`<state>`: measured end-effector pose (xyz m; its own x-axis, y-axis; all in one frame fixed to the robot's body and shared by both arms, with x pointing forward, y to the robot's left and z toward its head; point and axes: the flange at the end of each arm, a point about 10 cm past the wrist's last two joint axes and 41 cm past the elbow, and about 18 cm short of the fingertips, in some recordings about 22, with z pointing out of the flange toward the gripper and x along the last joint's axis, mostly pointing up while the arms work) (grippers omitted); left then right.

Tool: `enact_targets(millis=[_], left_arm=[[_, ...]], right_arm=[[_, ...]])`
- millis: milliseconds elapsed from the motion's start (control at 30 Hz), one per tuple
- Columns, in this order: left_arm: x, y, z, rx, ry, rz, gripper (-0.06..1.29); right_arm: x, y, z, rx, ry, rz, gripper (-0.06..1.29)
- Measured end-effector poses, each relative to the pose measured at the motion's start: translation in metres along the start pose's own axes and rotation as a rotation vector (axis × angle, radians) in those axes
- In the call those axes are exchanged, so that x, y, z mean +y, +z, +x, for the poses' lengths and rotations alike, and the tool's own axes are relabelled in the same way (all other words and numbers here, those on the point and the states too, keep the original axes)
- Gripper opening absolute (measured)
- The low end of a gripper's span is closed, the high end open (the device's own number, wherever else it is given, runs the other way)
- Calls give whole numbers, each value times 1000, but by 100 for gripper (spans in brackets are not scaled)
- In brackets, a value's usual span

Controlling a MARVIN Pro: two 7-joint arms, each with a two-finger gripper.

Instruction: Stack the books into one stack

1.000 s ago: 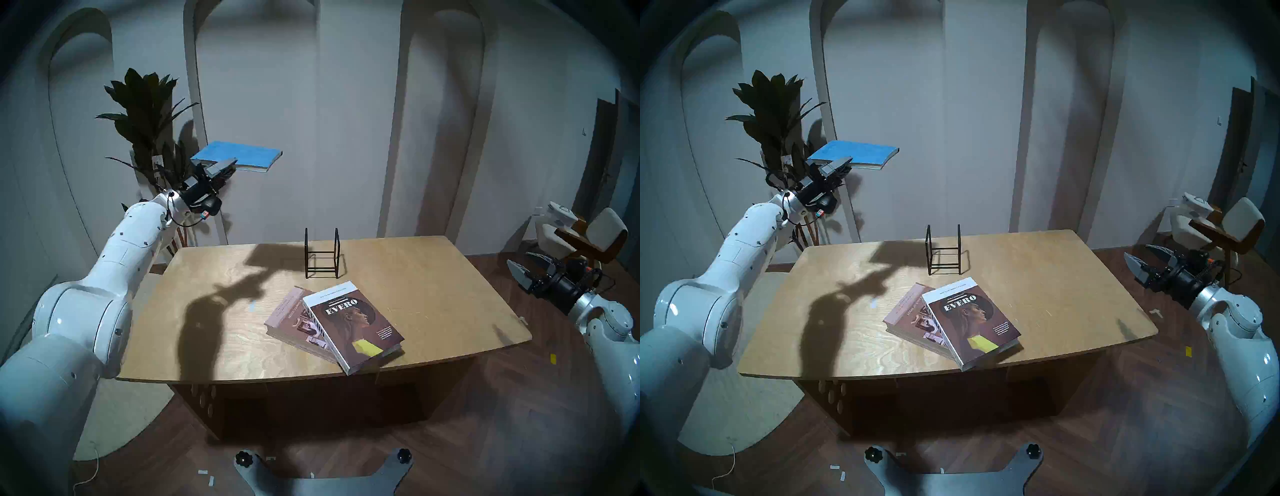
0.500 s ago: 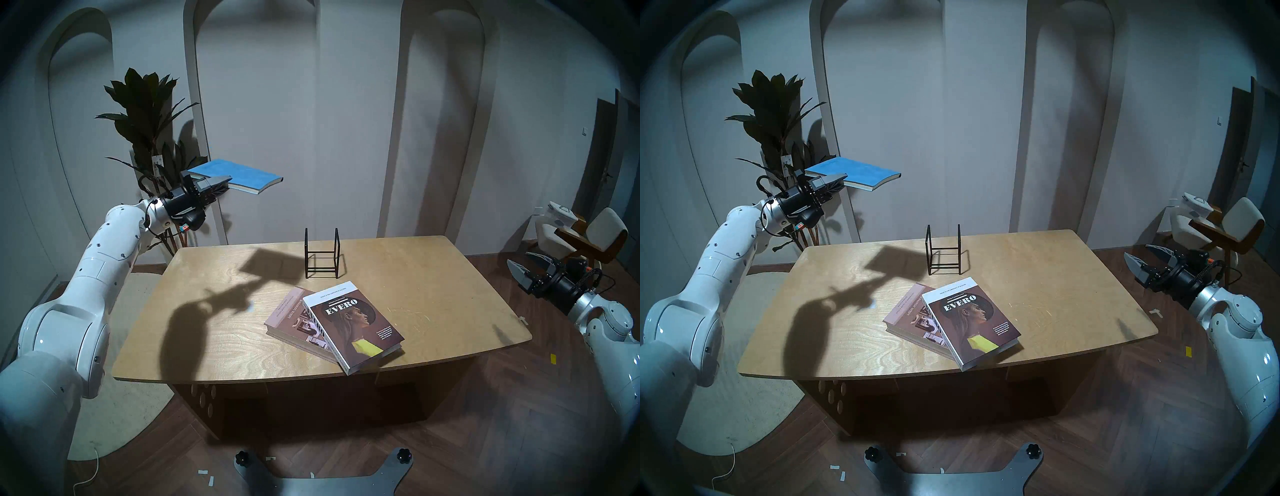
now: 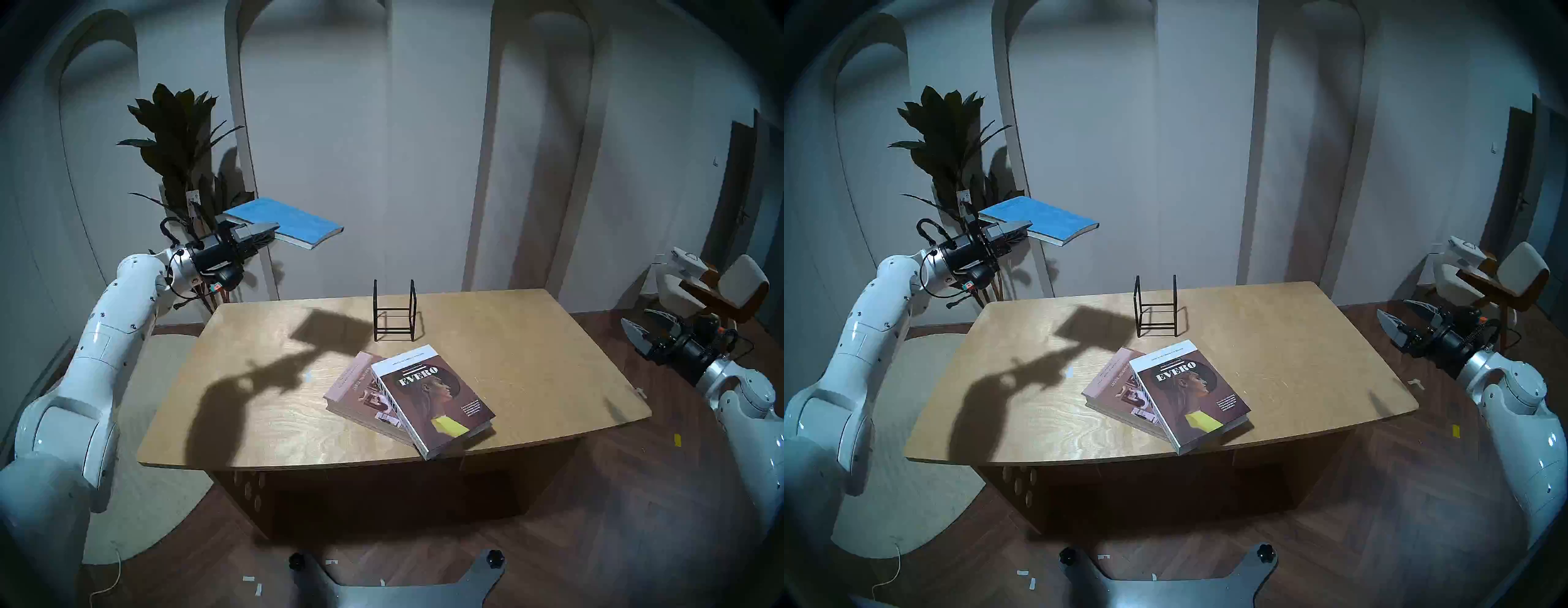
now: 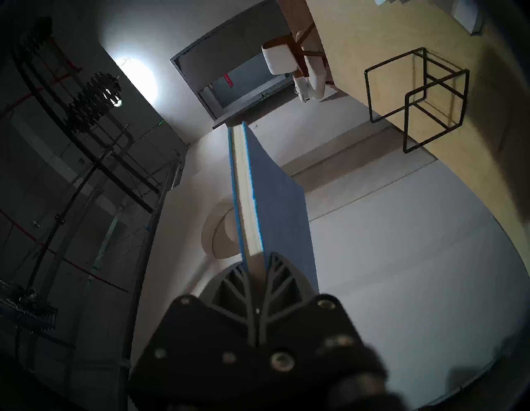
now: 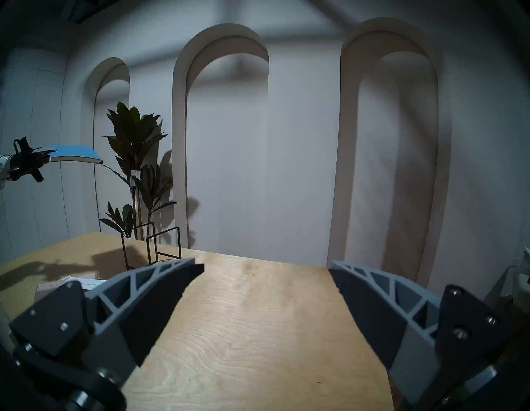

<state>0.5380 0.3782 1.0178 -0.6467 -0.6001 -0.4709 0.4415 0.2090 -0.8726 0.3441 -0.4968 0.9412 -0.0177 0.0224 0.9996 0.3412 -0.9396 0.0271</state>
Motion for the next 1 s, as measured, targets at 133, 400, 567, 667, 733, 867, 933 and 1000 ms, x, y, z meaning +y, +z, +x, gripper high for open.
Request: enact_targets(millis=[133, 400, 567, 667, 733, 867, 933, 1000], left_arm=[[0, -2, 8, 14, -3, -8, -2], [-1, -6, 30, 48, -22, -6, -2], [-2, -14, 41, 59, -41, -13, -2], [-2, -19, 46, 57, -53, -16, -2], [-2, -23, 49, 54, -66, -20, -2], [-1, -31, 56, 50, -97, -28, -2], [-1, -32, 60, 51, -110, -30, -2], [0, -33, 65, 55, -127, -33, -2]], right_arm=[[0, 0, 0, 0, 0, 0, 125], [0, 0, 0, 0, 0, 0, 125], [0, 0, 0, 0, 0, 0, 125], [0, 0, 0, 0, 0, 0, 125], [0, 0, 0, 0, 0, 0, 125], [0, 0, 0, 0, 0, 0, 125], [0, 0, 0, 0, 0, 0, 125], [0, 1, -1, -1, 1, 1, 125]])
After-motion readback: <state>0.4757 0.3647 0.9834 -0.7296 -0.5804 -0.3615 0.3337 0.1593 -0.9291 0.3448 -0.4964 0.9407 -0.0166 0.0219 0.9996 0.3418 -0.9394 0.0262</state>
